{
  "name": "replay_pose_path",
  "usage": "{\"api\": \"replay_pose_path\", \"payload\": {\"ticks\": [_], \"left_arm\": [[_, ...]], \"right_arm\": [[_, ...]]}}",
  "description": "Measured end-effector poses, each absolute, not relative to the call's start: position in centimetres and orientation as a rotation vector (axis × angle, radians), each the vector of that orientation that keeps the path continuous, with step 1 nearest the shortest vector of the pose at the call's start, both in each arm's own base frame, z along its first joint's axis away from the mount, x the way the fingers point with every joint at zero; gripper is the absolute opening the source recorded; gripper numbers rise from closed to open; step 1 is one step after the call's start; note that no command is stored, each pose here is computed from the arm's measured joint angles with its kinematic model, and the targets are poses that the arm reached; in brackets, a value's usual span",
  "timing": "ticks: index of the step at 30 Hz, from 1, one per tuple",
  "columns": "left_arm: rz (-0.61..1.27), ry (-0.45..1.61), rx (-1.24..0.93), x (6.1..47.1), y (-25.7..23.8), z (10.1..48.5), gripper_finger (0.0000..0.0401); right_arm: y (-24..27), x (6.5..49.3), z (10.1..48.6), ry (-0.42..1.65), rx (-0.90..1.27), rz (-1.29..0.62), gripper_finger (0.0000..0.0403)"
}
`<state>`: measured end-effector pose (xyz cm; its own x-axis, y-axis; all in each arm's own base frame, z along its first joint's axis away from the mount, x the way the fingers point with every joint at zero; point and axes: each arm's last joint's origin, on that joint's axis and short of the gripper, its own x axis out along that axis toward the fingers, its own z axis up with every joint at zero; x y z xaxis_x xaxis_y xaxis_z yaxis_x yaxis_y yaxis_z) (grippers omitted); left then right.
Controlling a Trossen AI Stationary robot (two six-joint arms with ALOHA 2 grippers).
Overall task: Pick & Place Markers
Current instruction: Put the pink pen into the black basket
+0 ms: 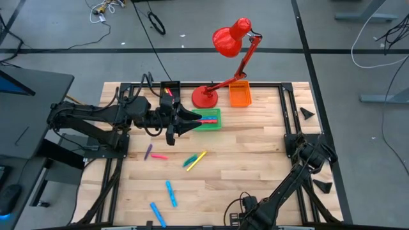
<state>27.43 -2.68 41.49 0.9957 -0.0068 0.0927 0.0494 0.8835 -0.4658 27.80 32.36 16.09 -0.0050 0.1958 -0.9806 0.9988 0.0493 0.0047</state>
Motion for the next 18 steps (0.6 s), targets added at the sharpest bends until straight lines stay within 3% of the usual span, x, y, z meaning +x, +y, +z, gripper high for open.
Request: {"api": "replay_pose_path", "payload": {"ticks": [18], "left_arm": [[-0.027,-0.077,-0.484,27.5,-2.7,41.4,0.0162]], "right_arm": [[32.5,28.3,13.8,1.389,1.312,-1.093,0.0165]]}}
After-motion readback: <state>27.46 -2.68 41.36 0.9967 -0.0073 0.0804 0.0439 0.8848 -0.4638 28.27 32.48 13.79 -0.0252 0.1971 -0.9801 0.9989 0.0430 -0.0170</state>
